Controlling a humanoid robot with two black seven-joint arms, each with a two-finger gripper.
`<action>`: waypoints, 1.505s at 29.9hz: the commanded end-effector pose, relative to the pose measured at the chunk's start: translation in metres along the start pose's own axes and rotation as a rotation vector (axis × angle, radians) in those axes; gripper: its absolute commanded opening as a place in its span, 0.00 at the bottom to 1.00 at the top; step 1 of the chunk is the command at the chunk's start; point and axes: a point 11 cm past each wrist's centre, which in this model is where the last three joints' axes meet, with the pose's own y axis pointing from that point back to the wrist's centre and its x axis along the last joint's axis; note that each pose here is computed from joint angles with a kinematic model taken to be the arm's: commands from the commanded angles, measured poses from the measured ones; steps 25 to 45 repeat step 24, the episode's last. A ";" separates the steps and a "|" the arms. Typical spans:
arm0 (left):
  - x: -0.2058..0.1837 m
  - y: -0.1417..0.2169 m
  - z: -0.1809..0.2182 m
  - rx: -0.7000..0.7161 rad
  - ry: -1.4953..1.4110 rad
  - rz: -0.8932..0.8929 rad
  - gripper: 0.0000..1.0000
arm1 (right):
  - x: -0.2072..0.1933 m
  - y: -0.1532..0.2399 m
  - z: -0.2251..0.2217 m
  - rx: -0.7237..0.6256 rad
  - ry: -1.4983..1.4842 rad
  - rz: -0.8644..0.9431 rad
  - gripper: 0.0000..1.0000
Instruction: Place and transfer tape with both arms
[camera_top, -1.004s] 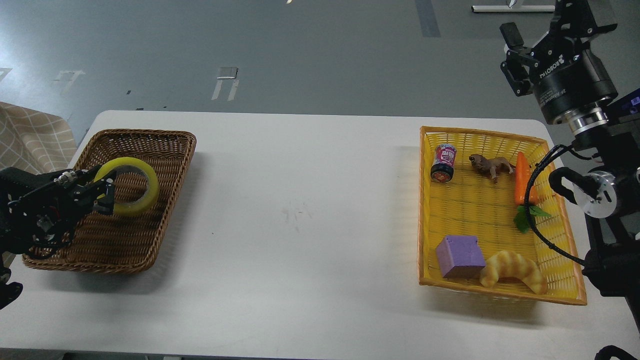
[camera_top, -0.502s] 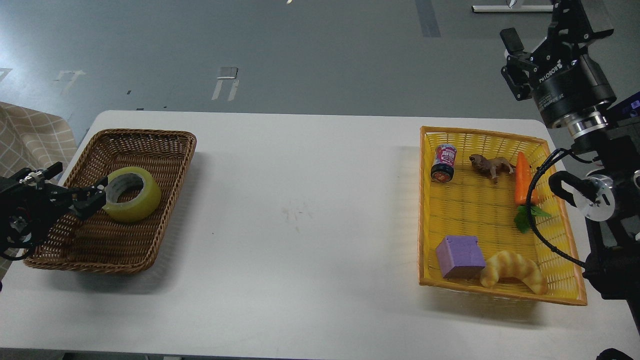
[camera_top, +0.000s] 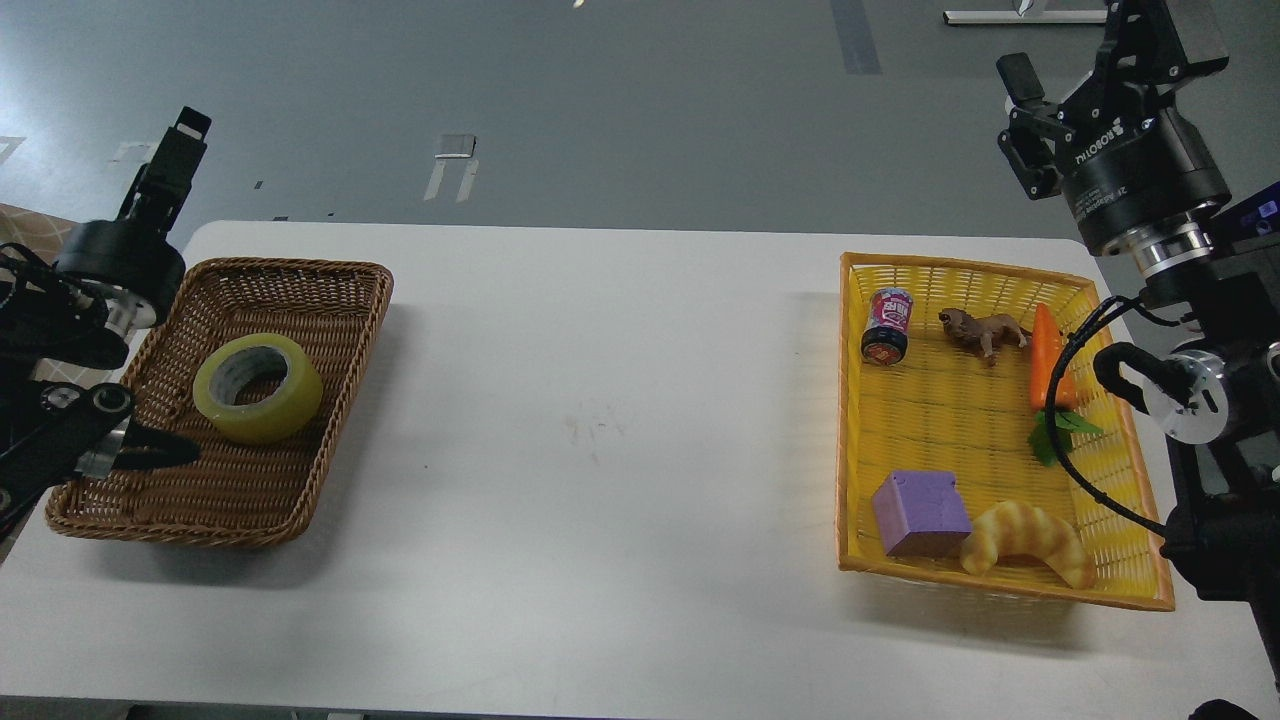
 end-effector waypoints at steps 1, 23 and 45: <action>-0.034 0.002 0.042 -0.098 0.188 -0.072 0.98 | -0.007 0.003 -0.001 0.013 -0.018 -0.005 1.00; -0.113 0.012 0.088 -0.145 0.861 -0.254 0.98 | -0.039 -0.002 0.009 0.040 -0.156 -0.018 1.00; -0.112 0.013 0.087 -0.142 0.860 -0.253 0.98 | -0.041 -0.002 0.007 0.046 -0.156 -0.023 1.00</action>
